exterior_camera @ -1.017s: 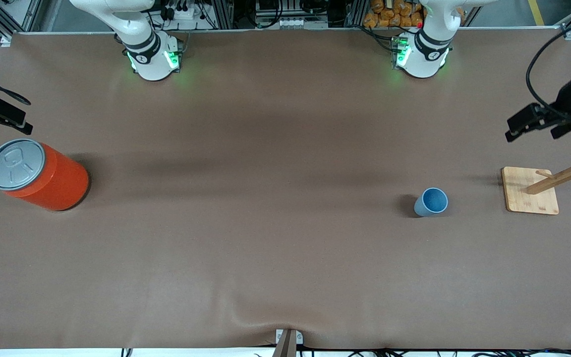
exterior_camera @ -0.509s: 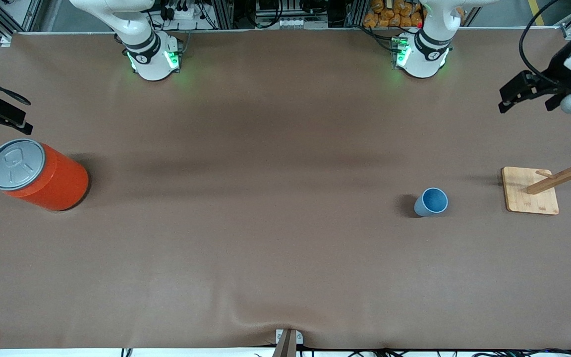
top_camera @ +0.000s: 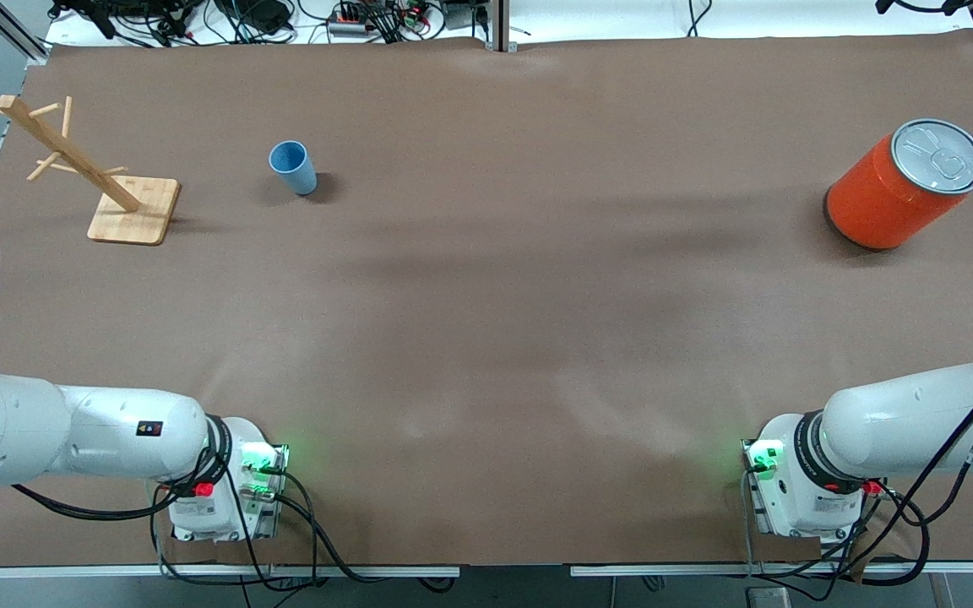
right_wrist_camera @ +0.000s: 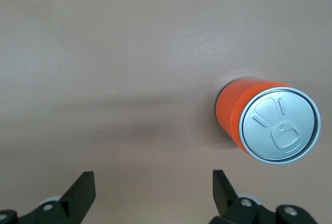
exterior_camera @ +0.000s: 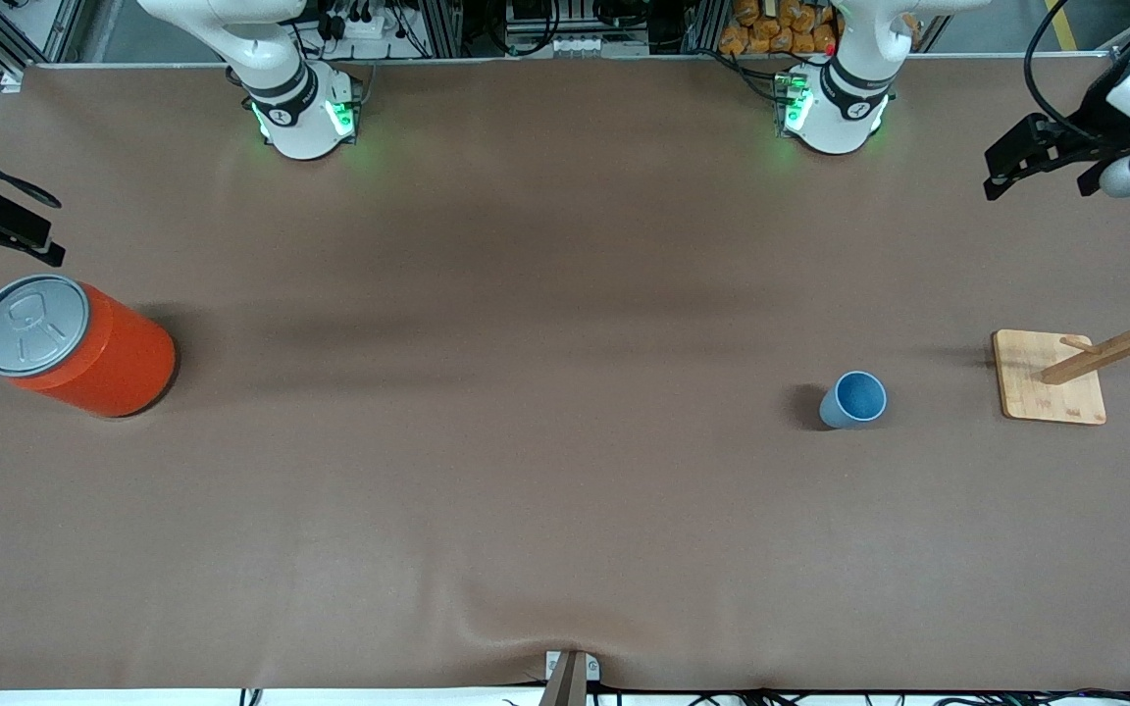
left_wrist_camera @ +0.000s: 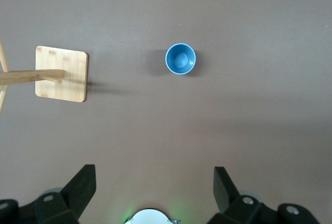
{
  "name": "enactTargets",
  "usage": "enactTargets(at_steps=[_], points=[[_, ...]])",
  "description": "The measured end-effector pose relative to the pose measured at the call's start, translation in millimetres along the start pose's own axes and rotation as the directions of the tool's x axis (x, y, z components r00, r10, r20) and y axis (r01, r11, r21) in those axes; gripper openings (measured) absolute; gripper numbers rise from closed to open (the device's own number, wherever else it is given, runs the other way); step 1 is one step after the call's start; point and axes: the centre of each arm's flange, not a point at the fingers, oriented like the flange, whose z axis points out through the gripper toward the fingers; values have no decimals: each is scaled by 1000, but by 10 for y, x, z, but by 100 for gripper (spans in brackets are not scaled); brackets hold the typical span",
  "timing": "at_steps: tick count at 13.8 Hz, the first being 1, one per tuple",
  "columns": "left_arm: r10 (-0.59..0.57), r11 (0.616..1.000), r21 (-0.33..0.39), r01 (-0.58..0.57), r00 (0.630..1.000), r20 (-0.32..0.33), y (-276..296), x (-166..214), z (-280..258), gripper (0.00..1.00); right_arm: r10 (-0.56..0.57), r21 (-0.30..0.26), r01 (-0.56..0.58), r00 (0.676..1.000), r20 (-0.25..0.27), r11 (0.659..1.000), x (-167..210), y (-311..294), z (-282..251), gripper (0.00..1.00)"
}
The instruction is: Flip cup
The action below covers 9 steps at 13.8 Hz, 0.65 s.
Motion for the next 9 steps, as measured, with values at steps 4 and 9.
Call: enactTargets(at_steps=[4,9], points=[[-35,999,-9,34,999,-25,-196,20,-119,100,0,0,0,1000,0,1000,0,0,0,100],[-22,1000,-7,22,1000,-10,-139,-4,-108,100,0,0,0,1000,-1,1000,2,0,-1,100]])
